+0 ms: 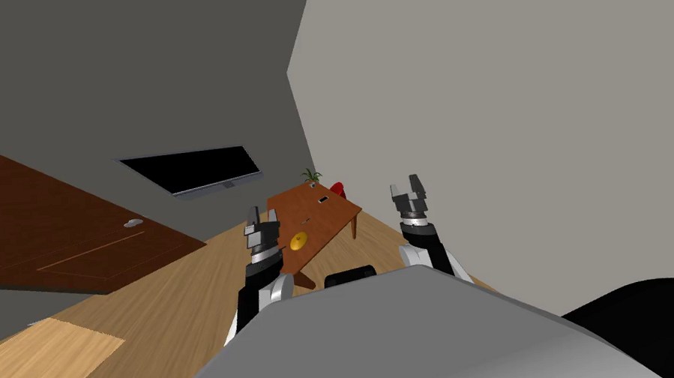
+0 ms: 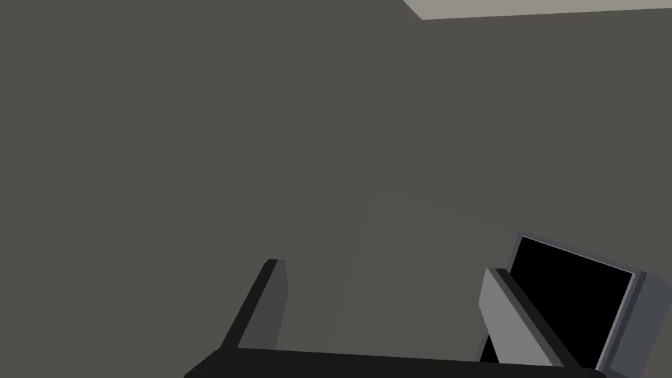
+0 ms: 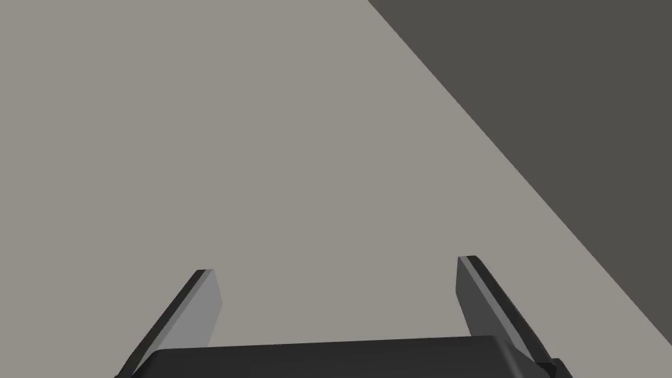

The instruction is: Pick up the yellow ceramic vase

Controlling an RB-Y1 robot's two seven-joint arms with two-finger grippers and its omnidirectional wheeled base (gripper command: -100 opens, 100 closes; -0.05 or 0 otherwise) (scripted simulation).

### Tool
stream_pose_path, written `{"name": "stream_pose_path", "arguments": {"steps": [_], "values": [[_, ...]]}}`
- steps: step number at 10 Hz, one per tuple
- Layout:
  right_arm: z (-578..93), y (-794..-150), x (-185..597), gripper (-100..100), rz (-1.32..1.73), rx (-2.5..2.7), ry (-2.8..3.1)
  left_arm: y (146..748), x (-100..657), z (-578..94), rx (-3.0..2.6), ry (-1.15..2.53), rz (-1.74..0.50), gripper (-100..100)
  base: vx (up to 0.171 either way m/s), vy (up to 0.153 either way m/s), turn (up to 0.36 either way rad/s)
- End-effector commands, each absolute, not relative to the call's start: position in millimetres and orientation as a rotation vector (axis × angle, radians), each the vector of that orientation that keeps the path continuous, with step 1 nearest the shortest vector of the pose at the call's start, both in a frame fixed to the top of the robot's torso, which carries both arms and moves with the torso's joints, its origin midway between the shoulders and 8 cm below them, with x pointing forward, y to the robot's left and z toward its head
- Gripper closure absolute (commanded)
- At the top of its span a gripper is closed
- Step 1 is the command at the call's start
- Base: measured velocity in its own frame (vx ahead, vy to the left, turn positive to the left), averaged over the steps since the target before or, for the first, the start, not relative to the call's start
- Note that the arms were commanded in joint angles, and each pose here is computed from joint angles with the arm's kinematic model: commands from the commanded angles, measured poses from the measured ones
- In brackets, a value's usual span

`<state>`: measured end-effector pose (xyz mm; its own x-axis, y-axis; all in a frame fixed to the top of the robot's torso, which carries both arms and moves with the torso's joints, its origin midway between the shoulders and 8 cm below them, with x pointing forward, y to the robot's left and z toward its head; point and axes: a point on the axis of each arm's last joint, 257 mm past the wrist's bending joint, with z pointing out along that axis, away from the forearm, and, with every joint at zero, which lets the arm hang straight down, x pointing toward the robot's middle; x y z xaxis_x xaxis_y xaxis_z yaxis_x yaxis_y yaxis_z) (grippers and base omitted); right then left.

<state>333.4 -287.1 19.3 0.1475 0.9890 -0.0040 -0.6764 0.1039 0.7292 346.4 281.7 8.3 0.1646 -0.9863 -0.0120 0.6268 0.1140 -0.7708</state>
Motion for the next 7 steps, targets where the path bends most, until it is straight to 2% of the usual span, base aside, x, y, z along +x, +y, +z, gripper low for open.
{"name": "stream_pose_path", "arguments": {"steps": [1,7], "values": [[19,-287,333,0,1.336,0.669,0.582,285,353,-3,-0.720,0.695,-1.267,-100,-0.001,-0.008,-0.064],[19,-287,333,0,1.336,0.669,0.582,314,374,-49,-0.766,0.905,-1.096,-100,-0.009,-0.013,-0.053]]}}
